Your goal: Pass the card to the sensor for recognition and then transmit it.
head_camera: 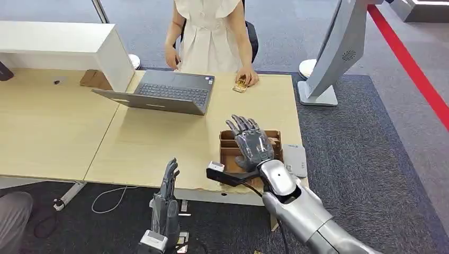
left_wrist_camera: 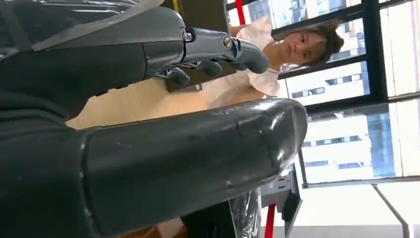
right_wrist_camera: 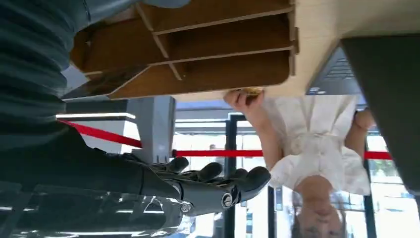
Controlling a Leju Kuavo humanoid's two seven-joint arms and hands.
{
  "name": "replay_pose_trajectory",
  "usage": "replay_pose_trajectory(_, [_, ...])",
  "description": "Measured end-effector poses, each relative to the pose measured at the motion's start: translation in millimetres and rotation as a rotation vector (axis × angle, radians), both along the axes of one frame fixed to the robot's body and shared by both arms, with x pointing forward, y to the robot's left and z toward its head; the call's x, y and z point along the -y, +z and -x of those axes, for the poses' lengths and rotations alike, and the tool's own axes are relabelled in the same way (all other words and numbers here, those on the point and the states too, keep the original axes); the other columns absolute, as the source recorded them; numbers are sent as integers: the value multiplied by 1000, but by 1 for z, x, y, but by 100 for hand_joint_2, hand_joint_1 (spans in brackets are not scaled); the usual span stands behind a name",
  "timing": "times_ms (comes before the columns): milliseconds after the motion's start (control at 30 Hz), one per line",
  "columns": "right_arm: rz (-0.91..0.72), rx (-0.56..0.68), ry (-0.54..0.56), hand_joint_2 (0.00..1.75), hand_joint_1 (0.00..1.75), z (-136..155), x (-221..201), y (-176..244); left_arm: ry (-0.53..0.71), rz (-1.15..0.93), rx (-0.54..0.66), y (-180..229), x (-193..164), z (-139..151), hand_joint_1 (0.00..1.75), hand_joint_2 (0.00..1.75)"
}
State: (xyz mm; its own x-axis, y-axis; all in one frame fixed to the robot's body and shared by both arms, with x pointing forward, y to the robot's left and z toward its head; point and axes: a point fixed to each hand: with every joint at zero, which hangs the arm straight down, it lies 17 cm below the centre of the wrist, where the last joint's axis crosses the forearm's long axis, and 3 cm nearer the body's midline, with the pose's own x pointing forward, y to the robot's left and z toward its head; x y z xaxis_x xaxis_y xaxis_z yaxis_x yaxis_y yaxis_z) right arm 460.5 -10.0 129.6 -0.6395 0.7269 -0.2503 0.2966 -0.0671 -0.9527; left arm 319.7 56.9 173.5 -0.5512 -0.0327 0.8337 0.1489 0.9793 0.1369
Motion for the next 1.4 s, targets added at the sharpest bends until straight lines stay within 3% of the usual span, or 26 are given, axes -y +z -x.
replay_pose_trajectory(100, [13,20,-30,175,0,-6,6,-1,1,-3,2,0,0,0,0,0])
replay_pose_trajectory(267, [79,134,-181,175,0,-27,29,8,14,-12,6,0,-2,-1,0,0])
replay_pose_trajectory(533, [93,130,-242,175,0,-41,43,9,27,-2,-14,-3,-5,-3,0,0])
replay_pose_trajectory(1400, [67,92,-233,175,0,-47,47,5,49,5,-3,-1,-11,-4,0,0])
